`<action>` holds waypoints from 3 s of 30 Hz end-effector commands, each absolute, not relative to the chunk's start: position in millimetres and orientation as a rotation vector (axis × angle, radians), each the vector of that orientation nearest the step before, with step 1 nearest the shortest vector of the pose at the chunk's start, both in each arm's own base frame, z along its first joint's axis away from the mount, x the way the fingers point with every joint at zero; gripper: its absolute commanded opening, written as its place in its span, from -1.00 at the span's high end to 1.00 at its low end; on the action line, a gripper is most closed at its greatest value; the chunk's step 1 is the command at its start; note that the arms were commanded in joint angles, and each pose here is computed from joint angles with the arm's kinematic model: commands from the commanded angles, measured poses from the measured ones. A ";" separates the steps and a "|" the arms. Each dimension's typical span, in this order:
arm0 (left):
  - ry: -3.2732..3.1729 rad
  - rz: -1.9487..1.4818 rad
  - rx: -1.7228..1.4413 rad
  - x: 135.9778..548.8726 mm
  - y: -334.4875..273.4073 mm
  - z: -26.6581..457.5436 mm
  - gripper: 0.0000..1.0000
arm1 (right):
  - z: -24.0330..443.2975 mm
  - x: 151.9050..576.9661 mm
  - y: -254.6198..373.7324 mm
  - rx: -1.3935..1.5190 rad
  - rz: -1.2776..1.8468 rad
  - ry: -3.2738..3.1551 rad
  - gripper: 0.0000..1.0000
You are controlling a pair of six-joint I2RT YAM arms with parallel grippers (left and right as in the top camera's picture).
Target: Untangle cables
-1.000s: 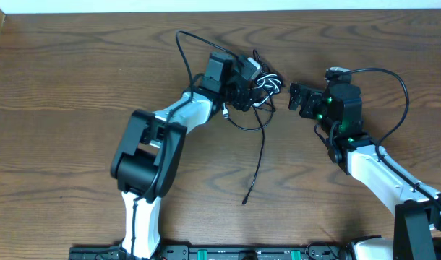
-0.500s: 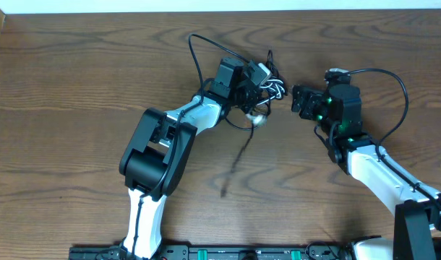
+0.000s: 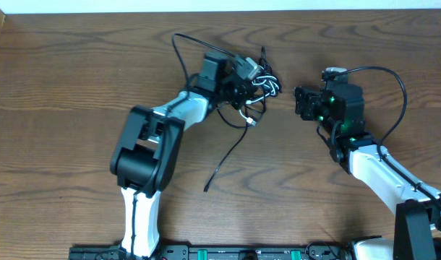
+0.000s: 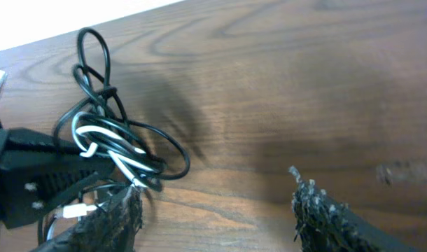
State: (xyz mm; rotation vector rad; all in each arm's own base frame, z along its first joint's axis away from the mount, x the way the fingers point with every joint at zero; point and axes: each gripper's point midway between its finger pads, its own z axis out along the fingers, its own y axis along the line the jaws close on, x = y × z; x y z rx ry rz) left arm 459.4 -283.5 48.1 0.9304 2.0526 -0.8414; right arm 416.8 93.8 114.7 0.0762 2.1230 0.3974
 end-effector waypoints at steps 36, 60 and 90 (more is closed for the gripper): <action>1.576 -1.424 1.158 403.1 -280.3 150.4 0.85 | 181.3 387.0 159.9 -0.485 0.949 1.811 -0.44; 1.547 -1.466 1.196 390.6 -293.6 152.6 0.85 | 174.3 391.0 163.9 -0.452 0.899 1.846 -0.47; 1.585 -1.429 1.204 388.5 -309.8 146.9 0.85 | 144.8 382.3 166.3 -0.428 0.878 1.984 -0.20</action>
